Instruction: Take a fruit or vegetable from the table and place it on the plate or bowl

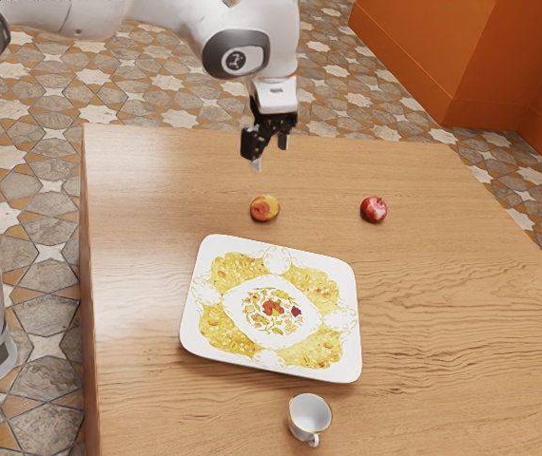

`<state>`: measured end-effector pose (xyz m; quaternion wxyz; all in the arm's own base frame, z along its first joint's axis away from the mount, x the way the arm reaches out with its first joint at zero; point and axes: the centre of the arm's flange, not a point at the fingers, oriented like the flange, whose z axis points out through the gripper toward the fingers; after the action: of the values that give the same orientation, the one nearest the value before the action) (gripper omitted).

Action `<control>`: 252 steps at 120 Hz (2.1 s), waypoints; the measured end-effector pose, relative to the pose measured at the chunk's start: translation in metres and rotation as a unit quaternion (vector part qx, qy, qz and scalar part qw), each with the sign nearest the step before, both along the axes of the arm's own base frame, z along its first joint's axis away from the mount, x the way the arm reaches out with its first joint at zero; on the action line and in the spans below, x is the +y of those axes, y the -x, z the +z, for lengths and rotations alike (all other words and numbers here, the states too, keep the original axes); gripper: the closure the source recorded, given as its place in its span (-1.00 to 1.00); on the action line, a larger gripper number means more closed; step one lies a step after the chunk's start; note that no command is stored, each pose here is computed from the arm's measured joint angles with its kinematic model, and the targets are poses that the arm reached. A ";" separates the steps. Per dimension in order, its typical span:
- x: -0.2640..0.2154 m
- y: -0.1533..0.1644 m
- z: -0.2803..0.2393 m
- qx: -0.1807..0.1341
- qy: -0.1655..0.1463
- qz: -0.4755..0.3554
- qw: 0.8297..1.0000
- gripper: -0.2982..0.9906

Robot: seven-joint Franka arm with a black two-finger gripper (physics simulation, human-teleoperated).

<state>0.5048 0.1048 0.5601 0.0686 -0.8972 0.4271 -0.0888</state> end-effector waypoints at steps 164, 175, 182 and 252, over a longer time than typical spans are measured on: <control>0.029 -0.007 -0.075 0.048 0.053 0.034 0.997 -0.52; 0.029 -0.011 -0.082 0.049 0.054 0.045 0.996 -0.52; 0.029 -0.013 -0.088 0.051 0.054 0.051 0.996 -0.52; 0.033 -0.031 -0.110 0.028 0.058 0.095 0.993 -0.52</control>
<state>0.5361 0.1376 0.4499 0.0122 -0.9385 0.3355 -0.0812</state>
